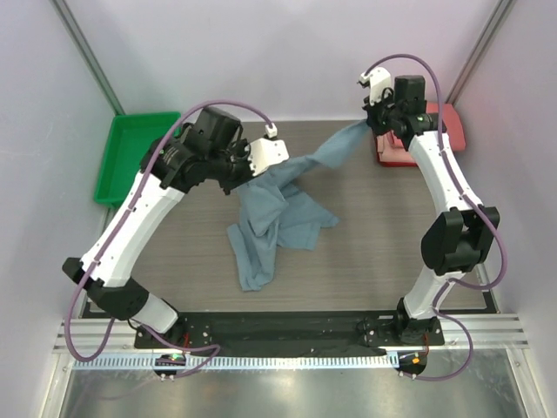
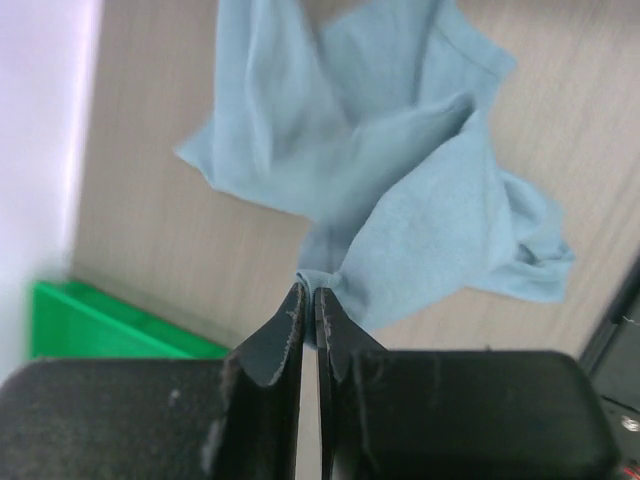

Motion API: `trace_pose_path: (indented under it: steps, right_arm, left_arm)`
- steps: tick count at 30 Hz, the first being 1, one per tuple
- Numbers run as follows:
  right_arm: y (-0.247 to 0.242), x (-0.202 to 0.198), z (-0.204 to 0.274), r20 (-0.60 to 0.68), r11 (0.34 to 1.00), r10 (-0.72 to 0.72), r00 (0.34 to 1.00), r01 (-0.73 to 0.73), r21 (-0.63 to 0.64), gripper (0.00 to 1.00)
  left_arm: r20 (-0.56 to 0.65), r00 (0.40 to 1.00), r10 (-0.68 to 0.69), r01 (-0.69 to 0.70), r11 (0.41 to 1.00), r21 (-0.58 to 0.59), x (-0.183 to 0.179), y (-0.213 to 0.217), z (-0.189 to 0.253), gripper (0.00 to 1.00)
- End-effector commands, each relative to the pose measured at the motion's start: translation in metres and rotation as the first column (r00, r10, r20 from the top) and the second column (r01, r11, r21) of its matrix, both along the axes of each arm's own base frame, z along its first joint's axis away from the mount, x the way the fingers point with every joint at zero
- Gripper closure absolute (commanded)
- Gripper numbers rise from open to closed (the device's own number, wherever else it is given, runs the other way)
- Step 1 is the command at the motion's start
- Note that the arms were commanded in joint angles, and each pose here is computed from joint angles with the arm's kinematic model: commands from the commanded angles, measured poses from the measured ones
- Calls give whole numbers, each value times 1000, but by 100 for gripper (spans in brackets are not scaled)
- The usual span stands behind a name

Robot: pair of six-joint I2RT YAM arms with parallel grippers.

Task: Fold and stack the t-shirts
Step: Flatten the tshirt out

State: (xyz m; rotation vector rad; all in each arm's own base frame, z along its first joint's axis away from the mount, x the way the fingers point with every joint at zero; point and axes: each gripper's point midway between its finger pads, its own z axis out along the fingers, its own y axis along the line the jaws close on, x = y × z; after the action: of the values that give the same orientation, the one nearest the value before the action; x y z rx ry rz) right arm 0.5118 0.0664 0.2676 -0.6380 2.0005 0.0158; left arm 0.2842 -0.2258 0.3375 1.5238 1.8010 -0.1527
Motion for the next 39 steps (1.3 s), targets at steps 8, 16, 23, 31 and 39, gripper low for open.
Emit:
trace_pose_path:
  steps: [8,16,23,31,39]
  right_arm:
    - [-16,-41,37,42,998,-32,999,34,-50,99]
    - [-27,-69,128,237,996,-58,970,74,-57,99]
    - [-39,-117,266,514,985,-172,841,146,90,99]
    - [-42,-198,339,660,978,-197,725,101,180,99]
    - [-48,-302,399,782,977,-195,592,46,208,99]
  left_arm:
    - [-365,931,14,-11,1000,10,-28,5,-99,100]
    - [-85,968,236,-242,968,-71,31,54,-9,100]
    - [461,642,613,-508,790,-342,62,160,137,100]
    - [513,418,750,-447,661,-603,-6,205,216,100]
    - [524,319,790,-313,610,-728,-74,231,280,100]
